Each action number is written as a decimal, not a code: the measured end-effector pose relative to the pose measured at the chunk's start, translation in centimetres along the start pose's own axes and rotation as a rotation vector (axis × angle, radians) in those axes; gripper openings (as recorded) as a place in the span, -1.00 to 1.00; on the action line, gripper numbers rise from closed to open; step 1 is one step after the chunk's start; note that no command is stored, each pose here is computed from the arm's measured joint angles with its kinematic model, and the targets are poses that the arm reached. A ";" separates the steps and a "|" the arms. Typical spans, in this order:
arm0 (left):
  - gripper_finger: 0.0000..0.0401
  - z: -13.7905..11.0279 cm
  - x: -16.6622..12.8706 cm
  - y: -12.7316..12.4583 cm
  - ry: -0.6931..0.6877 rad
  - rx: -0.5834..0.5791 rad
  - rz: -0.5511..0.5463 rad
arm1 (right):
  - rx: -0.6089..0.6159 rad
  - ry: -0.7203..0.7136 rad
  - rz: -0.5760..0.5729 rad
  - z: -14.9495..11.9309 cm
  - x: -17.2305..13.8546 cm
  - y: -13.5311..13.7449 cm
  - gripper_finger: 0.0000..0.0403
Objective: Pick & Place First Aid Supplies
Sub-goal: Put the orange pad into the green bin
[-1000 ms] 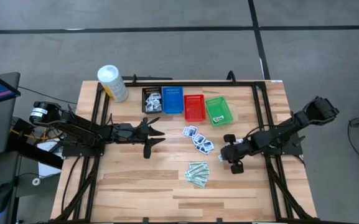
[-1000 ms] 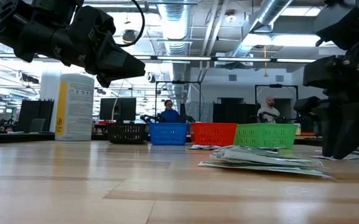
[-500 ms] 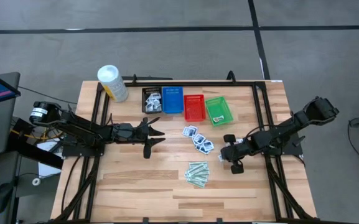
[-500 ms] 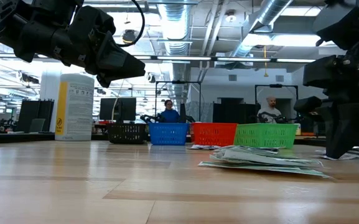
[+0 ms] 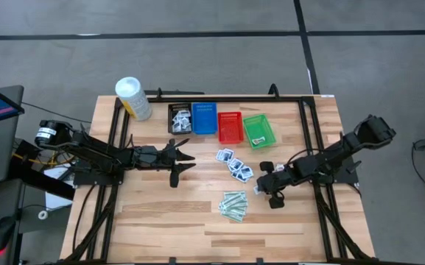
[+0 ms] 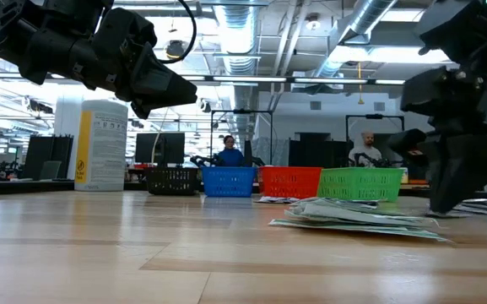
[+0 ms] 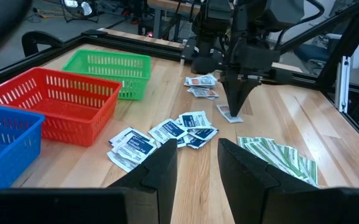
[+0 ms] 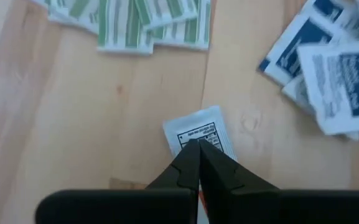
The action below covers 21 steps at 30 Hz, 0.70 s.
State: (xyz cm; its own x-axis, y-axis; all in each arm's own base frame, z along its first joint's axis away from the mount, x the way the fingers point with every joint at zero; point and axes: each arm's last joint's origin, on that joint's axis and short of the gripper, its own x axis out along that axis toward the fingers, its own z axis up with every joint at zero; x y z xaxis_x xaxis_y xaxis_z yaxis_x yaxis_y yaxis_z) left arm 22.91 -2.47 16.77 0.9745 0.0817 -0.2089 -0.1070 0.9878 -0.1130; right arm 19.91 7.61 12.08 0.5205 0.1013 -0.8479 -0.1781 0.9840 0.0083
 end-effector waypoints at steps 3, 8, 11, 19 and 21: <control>-0.42 0.0 0.0 0.0 0.000 0.000 0.000 | 0.001 -0.013 0.001 0.5 -0.1 0.1 -1.00; -0.42 0.0 0.0 0.0 0.000 0.000 0.000 | 0.006 -0.038 -0.024 1.2 -0.4 0.1 -0.98; -0.42 0.0 0.0 0.0 0.000 0.000 0.000 | 0.024 -0.053 -0.022 1.6 -0.5 0.2 -0.92; -0.42 0.0 0.0 0.0 0.000 0.000 0.001 | 0.066 -0.061 -0.020 1.7 -0.5 0.2 -0.62; -0.42 0.0 0.0 0.0 -0.001 0.000 0.000 | 0.067 -0.063 -0.021 1.7 -0.5 0.2 -0.54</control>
State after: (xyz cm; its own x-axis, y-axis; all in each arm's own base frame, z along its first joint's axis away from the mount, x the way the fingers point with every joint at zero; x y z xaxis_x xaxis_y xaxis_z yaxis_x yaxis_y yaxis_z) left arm 22.91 -2.46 16.78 0.9746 0.0819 -0.2082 -0.1072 0.9878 -0.1132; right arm 21.02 7.96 13.41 0.5755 0.0878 -0.8131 -0.1119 0.9933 0.0281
